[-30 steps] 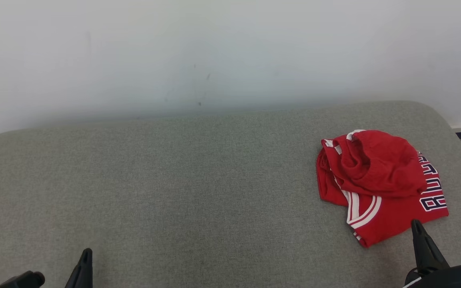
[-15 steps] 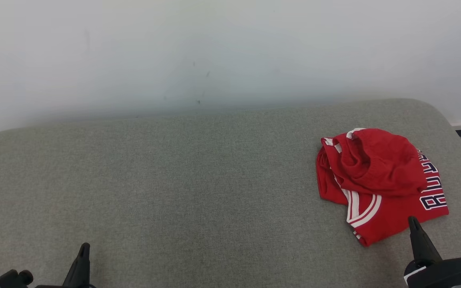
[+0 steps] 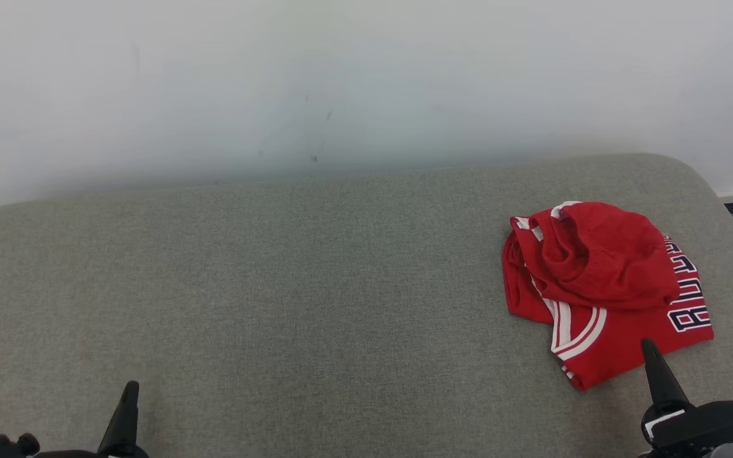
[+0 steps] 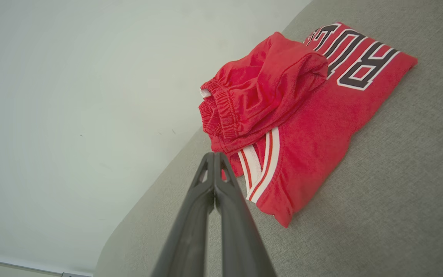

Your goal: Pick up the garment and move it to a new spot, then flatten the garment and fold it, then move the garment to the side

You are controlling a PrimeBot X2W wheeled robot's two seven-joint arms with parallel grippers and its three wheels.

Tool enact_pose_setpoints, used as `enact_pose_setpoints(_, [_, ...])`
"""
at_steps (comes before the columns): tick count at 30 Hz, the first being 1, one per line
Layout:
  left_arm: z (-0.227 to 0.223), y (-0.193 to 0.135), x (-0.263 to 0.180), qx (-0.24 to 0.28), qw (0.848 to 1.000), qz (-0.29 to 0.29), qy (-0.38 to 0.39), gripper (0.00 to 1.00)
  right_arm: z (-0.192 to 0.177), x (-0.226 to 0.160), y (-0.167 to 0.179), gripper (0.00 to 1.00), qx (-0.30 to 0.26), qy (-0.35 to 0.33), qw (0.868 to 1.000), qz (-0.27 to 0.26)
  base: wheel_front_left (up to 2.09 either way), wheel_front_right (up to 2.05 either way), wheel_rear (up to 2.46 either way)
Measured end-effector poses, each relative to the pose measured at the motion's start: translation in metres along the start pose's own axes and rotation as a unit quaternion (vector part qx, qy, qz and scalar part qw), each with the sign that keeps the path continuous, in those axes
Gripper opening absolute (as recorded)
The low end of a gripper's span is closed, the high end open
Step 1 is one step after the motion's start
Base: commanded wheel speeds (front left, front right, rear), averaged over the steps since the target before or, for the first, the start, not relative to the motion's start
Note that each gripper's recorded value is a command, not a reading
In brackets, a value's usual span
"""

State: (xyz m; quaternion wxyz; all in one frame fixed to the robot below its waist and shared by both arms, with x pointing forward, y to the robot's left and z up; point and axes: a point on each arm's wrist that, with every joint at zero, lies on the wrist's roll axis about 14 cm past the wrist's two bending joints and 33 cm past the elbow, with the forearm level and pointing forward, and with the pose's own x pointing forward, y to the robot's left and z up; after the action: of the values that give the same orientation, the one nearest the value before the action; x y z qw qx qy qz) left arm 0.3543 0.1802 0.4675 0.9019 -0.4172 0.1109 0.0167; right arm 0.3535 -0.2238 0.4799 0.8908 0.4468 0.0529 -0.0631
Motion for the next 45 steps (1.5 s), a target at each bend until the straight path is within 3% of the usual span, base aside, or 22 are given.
enact_pose_setpoints(23, [0.009, -0.004, 0.012, -0.182, 0.983, -0.025, -0.016, 0.00, -0.010, 0.012, 0.004, 0.00, 0.169, 0.013, 0.985, 0.011, 0.00, 0.00, 0.00])
enact_pose_setpoints(45, [0.018, -0.004, 0.020, -0.344, 0.937, -0.048, -0.040, 0.00, -0.014, 0.023, 0.015, 0.00, 0.318, 0.013, 0.948, 0.034, 0.00, 0.00, 0.00])
